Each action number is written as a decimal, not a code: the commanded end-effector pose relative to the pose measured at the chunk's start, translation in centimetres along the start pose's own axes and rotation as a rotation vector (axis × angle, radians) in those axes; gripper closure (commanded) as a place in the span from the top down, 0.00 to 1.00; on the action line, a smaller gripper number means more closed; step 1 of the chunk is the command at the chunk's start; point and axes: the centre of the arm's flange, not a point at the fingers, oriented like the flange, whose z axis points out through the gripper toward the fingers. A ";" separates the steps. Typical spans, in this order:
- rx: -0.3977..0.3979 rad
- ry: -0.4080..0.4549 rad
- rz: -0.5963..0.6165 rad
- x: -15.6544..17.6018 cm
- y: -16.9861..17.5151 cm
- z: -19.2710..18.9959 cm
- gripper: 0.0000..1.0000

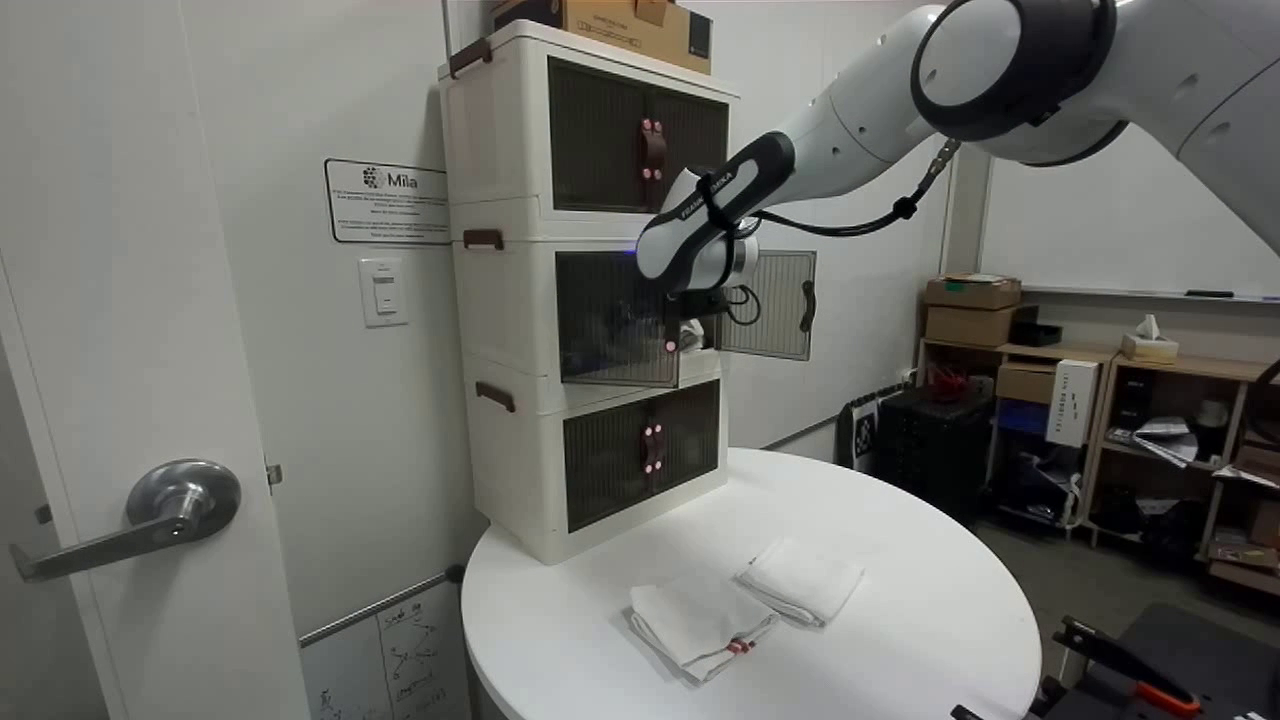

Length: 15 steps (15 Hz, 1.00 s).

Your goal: Pick up the towel from the table and put it in the cabinet

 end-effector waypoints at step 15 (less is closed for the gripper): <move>0.044 -0.114 -0.138 4.1 -1.3 -8.8 1.00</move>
